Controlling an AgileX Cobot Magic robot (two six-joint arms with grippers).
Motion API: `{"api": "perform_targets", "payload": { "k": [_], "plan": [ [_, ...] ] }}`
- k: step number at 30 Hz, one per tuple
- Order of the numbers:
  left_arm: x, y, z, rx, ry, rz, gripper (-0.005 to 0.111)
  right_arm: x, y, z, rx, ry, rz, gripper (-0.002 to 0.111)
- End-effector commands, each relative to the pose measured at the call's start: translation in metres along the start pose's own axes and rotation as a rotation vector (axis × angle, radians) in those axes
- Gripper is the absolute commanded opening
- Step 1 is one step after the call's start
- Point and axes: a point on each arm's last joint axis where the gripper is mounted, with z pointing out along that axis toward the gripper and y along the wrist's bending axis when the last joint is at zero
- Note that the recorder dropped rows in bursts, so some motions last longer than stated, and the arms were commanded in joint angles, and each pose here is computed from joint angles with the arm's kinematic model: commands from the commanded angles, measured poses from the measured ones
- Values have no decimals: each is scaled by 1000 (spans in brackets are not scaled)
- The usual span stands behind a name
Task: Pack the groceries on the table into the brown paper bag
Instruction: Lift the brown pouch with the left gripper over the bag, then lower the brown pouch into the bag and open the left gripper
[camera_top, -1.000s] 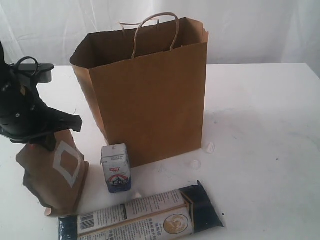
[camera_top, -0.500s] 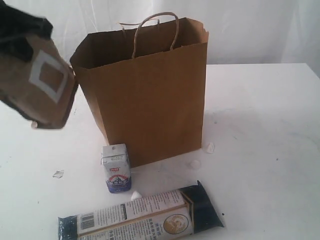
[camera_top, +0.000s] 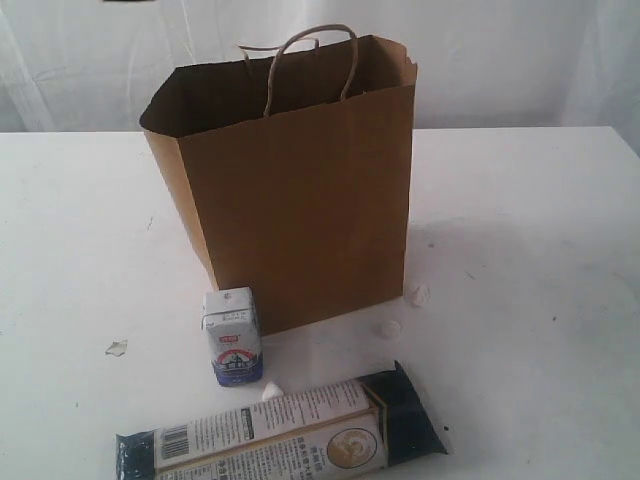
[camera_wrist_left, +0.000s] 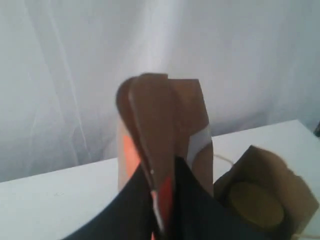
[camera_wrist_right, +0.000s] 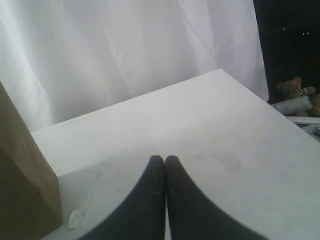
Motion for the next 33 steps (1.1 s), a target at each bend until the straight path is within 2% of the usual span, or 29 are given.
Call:
{"api": "perform_targets", "payload": {
  "k": [1, 8, 16, 25, 33],
  "plan": [
    [-9, -9, -1, 90, -75, -80, 0, 1, -1, 1, 7, 1, -1, 0],
    [19, -21, 32, 227, -12, -153, 0, 1, -1, 1, 7, 1, -1, 0],
    [39, -32, 42, 368, 13, -107, 0, 1, -1, 1, 7, 1, -1, 0],
    [68, -31, 64, 365, 92, 12, 0, 1, -1, 1, 7, 1, -1, 0],
    [81, -31, 85, 355, 135, 33, 0, 1, -1, 1, 7, 1, -1, 0]
  ]
}}
